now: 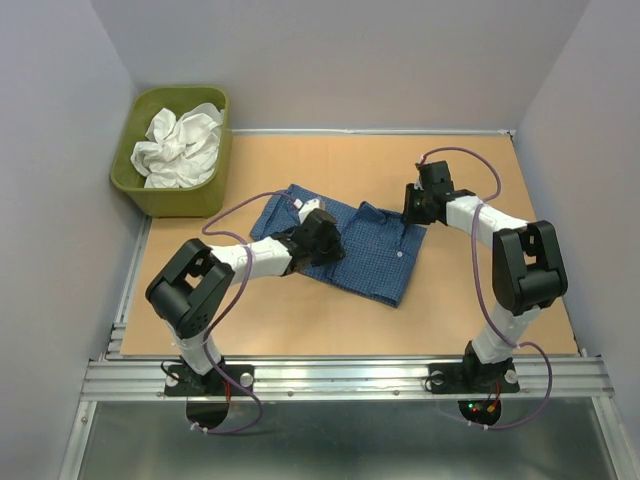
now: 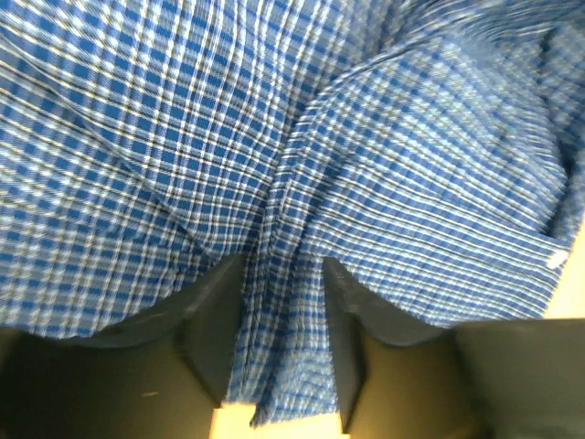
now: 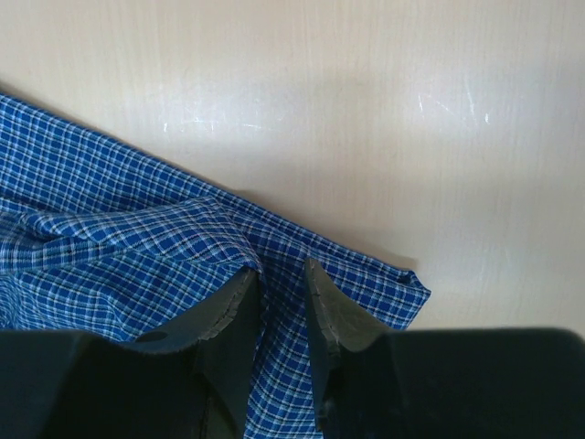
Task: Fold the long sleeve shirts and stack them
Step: Fold the shirt
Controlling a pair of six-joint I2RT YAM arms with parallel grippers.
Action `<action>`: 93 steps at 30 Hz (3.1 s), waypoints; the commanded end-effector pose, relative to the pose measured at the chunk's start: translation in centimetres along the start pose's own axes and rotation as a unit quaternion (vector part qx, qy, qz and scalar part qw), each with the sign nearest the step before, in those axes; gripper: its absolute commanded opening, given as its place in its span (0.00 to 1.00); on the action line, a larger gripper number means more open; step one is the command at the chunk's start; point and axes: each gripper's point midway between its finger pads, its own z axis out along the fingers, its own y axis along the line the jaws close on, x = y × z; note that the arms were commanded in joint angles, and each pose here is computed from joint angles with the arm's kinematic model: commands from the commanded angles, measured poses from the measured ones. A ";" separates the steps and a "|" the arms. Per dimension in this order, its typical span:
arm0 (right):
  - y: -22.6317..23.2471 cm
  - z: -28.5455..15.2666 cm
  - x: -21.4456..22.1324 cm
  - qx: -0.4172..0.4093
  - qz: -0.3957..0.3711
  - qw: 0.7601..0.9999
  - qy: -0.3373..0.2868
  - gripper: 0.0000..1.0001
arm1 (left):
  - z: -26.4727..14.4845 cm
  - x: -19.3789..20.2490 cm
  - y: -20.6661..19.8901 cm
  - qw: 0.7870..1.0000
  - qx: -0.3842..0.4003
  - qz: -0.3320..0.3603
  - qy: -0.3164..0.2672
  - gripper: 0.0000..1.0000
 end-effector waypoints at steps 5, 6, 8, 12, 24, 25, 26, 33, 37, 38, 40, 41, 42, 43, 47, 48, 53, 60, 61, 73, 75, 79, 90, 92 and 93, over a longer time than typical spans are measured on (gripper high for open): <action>0.1 -0.4 -1.6 0.002 0.003 1.000 -0.031 0.32 | -6.4 -8.5 -10.0 0.979 0.136 0.051 -0.143 0.55; 0.1 -0.3 -1.4 0.002 0.004 1.000 -0.028 0.32 | -6.7 -9.2 -11.1 0.974 0.153 0.050 -0.157 0.54; 0.1 -0.2 -1.1 0.000 0.012 1.000 -0.024 0.31 | -6.1 -9.9 -13.0 0.971 0.167 0.057 -0.164 0.52; 0.3 -0.3 -0.9 -0.003 0.022 1.000 -0.022 0.31 | -3.1 -10.1 -16.4 0.966 0.194 0.070 -0.157 0.48; 1.7 -1.0 -0.6 -0.043 0.048 0.998 -0.014 0.31 | 4.7 -7.5 -17.8 0.970 0.183 0.099 -0.124 0.41; 1.8 -1.0 -0.5 -0.044 0.050 0.998 -0.013 0.31 | 5.0 -7.3 -17.8 0.970 0.184 0.100 -0.120 0.41; 1.9 -1.1 -0.5 -0.045 0.051 0.998 -0.012 0.31 | 5.3 -7.1 -17.8 0.971 0.183 0.099 -0.117 0.41; 1.9 -1.1 -0.4 -0.047 0.053 0.997 -0.012 0.31 | 7.4 -6.2 -17.1 0.975 0.167 0.099 -0.105 0.41; 1.8 -1.1 -0.3 -0.045 0.053 0.998 -0.011 0.31 | 8.8 -6.0 -16.7 0.978 0.154 0.097 -0.102 0.41; 1.7 -1.1 -0.3 -0.044 0.053 0.998 -0.011 0.31 | 8.9 -6.0 -16.6 0.979 0.152 0.096 -0.101 0.41; 1.5 -1.0 -0.3 -0.041 0.053 0.998 -0.011 0.31 | 9.5 -5.7 -16.3 0.980 0.145 0.095 -0.096 0.41; 1.4 -1.1 -0.3 -0.041 0.053 0.998 -0.011 0.31 | 9.6 -6.0 -16.2 0.981 0.141 0.090 -0.099 0.40; 1.3 -1.0 -0.2 -0.039 0.053 0.998 -0.010 0.31 | 9.8 -5.9 -16.0 0.982 0.138 0.089 -0.098 0.40; 1.1 -1.0 -0.2 -0.038 0.054 0.998 -0.010 0.31 | 10.0 -6.2 -15.8 0.982 0.136 0.086 -0.100 0.40; 0.9 -1.1 0.0 -0.035 0.052 0.998 -0.009 0.31 | 10.5 -6.7 -15.4 0.983 0.133 0.076 -0.099 0.41; 0.9 -1.0 0.1 -0.035 0.053 0.998 -0.008 0.31 | 10.5 -6.6 -15.6 0.983 0.137 0.076 -0.098 0.41; 1.0 -1.1 0.0 -0.039 0.053 0.998 -0.009 0.31 | 10.3 -6.0 -16.7 0.978 0.171 0.083 -0.085 0.41; 1.3 -1.1 0.0 -0.046 0.056 0.997 -0.007 0.31 | 10.4 -5.7 -17.0 0.975 0.185 0.084 -0.084 0.36; 1.3 -1.1 -0.1 -0.047 0.056 0.997 -0.007 0.31 | 10.6 -5.5 -17.0 0.975 0.187 0.085 -0.081 0.34; 0.9 -3.9 -2.1 -0.039 0.058 0.996 -0.054 0.32 | 8.8 -6.8 -17.0 0.979 0.165 0.080 -0.086 0.00; 0.4 -4.0 -2.1 -0.032 0.065 0.996 -0.056 0.31 | 8.4 -6.9 -16.2 0.983 0.142 0.080 -0.084 0.00; -0.7 -3.6 -1.3 -0.016 0.081 0.995 -0.049 0.29 | 7.0 -7.3 -15.8 0.986 0.124 0.079 -0.076 0.00; -1.0 0.9 3.3 -0.029 0.093 0.995 0.014 0.14 | 4.9 -8.6 -15.6 0.988 0.092 0.107 -0.062 0.00; -1.2 1.5 4.1 -0.026 0.096 0.995 0.021 0.10 | 4.1 -9.3 -15.6 0.988 0.076 0.113 -0.066 0.00; -1.3 1.7 4.4 -0.024 0.096 0.995 0.024 0.09 | 3.8 -9.3 -15.0 0.989 0.062 0.123 -0.059 0.00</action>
